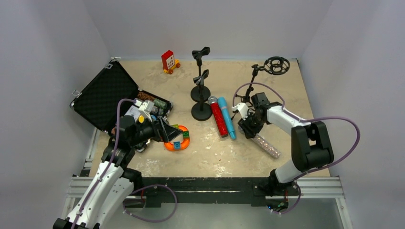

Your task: Attach the microphones to the stand

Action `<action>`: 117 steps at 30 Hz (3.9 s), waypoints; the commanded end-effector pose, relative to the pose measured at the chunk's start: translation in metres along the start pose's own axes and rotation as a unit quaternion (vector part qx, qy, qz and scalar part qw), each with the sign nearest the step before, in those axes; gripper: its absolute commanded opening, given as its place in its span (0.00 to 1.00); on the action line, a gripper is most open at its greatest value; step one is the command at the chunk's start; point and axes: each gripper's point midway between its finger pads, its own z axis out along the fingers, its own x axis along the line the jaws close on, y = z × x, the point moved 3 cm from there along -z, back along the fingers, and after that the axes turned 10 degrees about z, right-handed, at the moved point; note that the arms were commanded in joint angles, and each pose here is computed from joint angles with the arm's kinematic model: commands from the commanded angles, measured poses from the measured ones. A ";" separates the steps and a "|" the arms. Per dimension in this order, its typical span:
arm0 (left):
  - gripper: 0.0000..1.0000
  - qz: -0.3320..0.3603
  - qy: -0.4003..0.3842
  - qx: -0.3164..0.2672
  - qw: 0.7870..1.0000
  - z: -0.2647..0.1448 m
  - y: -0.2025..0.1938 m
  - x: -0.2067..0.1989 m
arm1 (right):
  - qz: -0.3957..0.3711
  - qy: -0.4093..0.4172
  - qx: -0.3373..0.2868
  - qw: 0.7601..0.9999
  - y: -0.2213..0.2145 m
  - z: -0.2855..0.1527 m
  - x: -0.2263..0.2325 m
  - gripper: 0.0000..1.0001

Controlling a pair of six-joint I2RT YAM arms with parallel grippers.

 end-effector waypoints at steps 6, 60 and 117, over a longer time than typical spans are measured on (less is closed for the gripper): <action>0.99 0.016 -0.023 -0.012 1.000 -0.002 0.010 -0.011 | -0.029 0.026 -0.041 0.998 0.003 -0.029 0.024 0.09; 0.74 0.403 -0.156 -0.084 0.898 0.286 0.161 -0.126 | 0.045 -0.138 -0.733 0.665 0.208 -0.536 -0.008 0.00; 0.00 0.365 -0.195 -0.036 0.910 0.362 0.087 -0.105 | 0.082 -0.192 -0.539 0.816 0.177 -0.346 -0.093 0.00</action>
